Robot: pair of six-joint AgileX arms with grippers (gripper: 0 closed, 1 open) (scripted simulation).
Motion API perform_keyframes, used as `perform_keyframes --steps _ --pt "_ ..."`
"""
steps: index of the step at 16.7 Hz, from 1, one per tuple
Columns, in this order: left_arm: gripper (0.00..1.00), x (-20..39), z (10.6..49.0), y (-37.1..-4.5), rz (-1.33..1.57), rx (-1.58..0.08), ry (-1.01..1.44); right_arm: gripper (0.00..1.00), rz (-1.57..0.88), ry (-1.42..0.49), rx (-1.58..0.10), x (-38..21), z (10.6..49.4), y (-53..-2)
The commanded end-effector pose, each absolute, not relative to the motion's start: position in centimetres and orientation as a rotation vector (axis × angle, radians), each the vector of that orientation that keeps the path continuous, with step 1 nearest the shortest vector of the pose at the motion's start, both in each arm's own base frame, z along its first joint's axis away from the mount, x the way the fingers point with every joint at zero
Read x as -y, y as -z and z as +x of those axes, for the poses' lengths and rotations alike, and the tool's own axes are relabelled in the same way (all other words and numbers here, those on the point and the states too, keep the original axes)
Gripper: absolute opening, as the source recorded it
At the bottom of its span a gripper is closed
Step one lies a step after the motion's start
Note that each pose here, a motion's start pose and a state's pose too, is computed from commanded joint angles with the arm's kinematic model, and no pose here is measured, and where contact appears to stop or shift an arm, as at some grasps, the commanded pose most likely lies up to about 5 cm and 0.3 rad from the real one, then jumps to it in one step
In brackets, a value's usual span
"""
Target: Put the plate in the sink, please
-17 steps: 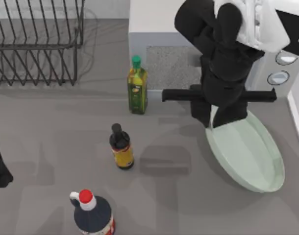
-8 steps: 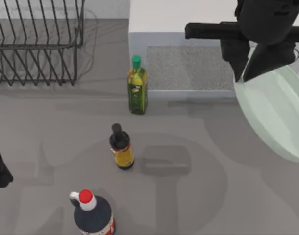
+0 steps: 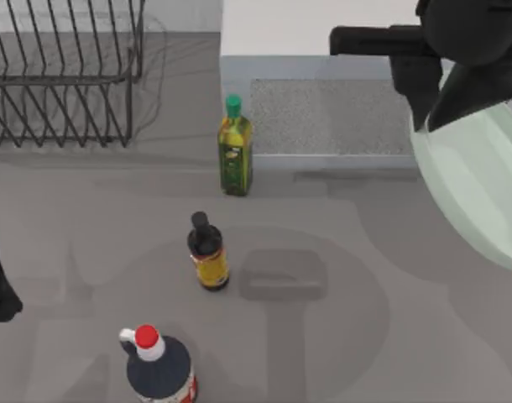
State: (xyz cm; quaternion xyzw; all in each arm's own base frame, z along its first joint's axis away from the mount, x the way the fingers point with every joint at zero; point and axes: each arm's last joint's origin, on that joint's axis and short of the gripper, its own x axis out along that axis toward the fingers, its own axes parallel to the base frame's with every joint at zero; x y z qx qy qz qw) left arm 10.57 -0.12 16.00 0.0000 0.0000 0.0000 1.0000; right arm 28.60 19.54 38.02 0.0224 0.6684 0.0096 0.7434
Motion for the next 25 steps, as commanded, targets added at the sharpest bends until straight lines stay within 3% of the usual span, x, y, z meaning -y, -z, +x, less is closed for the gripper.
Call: perform_keyframes --steps 4,8,15,18,23,25 --pt "1.0 0.1 10.6 -16.0 0.0 0.0 0.0 0.0 0.059 -0.015 -1.414 -16.4 30.2 -40.3" --pt "1.0 0.1 10.6 -16.0 0.0 0.0 0.0 0.0 0.065 0.052 -1.386 -10.5 36.0 -39.4" --pt "1.0 0.1 10.6 -16.0 0.0 0.0 0.0 0.0 0.032 0.075 -1.519 1.9 47.6 -26.3" --pt "1.0 0.1 10.6 -16.0 0.0 0.0 0.0 0.0 0.011 0.018 -1.563 3.3 49.2 -22.2" --pt "1.0 0.1 10.6 -16.0 0.0 0.0 0.0 0.0 0.007 0.008 -1.568 3.3 49.4 -21.7" --pt "1.0 0.1 10.6 -16.0 0.0 0.0 0.0 0.15 0.007 0.008 -1.568 3.3 49.4 -21.7"
